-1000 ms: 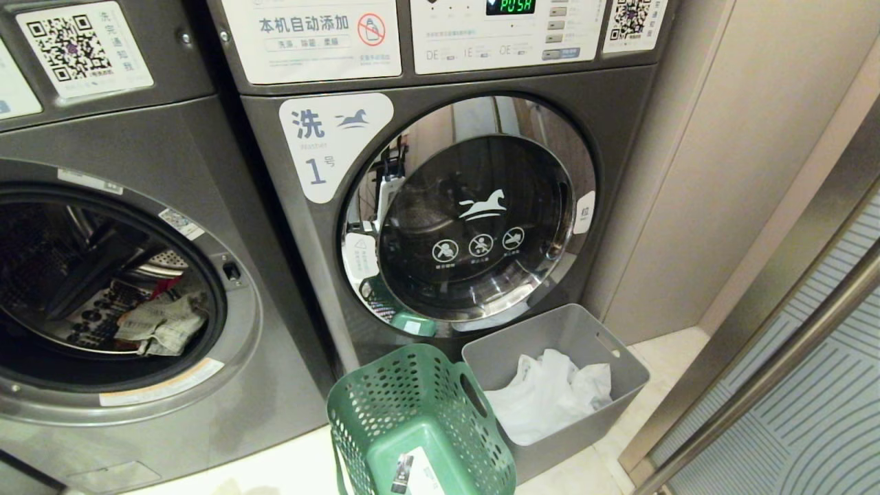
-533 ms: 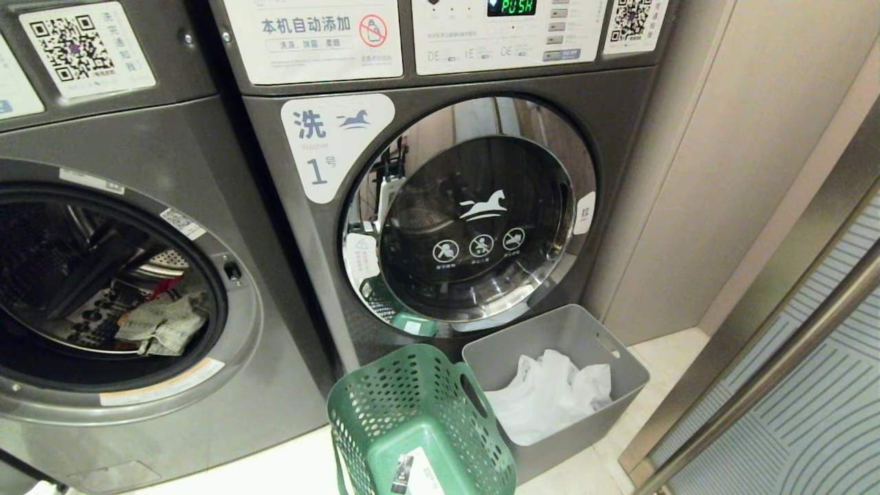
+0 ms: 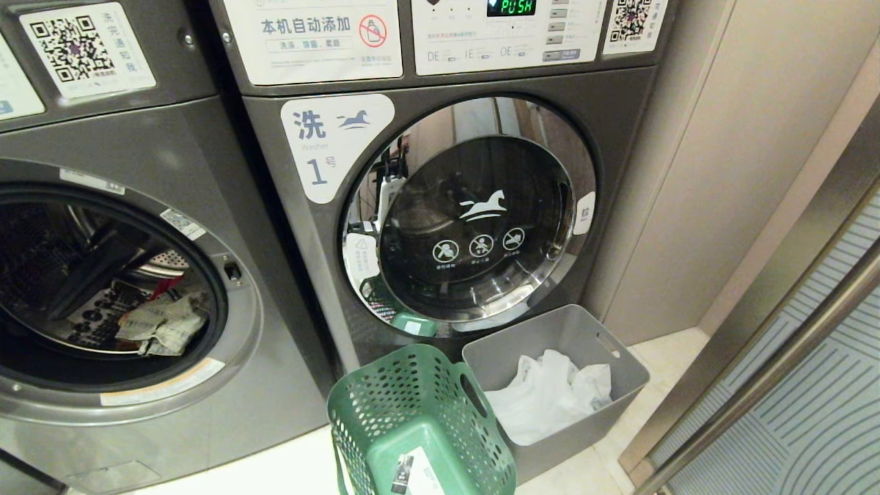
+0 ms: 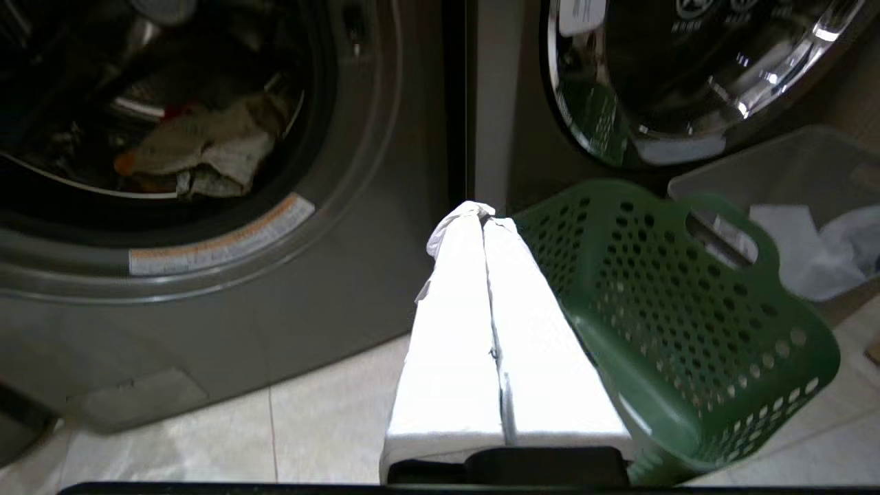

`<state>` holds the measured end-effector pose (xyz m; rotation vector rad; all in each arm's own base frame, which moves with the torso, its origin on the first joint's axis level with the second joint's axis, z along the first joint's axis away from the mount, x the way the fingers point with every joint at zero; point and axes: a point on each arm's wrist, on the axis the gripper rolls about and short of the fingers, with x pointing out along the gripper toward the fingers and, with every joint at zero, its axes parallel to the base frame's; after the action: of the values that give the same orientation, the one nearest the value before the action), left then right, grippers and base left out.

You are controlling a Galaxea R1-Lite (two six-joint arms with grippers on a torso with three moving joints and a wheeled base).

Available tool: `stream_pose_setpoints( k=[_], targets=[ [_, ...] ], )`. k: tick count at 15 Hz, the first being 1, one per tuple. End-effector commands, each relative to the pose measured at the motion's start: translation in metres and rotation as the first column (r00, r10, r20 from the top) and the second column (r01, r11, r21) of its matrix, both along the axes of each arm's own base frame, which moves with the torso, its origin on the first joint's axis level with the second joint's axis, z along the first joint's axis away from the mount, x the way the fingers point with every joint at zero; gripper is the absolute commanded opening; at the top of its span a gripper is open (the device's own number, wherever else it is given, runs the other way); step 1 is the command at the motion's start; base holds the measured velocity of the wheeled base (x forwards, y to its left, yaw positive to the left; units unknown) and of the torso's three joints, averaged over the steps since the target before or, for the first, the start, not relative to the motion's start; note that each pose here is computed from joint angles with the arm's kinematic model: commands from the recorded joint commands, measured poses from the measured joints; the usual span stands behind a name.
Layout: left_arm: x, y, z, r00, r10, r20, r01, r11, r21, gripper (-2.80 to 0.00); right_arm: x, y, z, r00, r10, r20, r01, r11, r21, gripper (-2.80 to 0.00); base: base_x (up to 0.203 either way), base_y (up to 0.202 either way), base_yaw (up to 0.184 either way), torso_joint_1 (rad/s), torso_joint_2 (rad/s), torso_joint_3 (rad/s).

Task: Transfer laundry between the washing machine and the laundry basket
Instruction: Pick a cloth and place it into the basket

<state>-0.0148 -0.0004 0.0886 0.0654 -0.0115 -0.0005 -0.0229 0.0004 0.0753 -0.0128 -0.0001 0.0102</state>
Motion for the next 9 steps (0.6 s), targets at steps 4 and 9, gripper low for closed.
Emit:
stream_pose_setpoints(
  k=[4, 9],
  targets=[
    [-0.0053, 0.0001, -0.0130, 0.998, -0.007, 0.059, 0.008, 1.000, -0.011, -2.80, 0.0001, 0.0000, 0.0001, 1.000, 0.001, -0.001, -0.001, 1.000, 0.000, -2.80, 0.000, 0.000, 0.000, 0.000, 0.00, 0.000],
    [-0.0053, 0.0000, -0.0131, 0.998, -0.013, 0.058, 0.014, 1.000, -0.008, -2.80, 0.0001, 0.0000, 0.0001, 1.000, 0.001, 0.000, -0.001, 1.000, 0.000, -2.80, 0.000, 0.000, 0.000, 0.000, 0.00, 0.000]
  ],
)
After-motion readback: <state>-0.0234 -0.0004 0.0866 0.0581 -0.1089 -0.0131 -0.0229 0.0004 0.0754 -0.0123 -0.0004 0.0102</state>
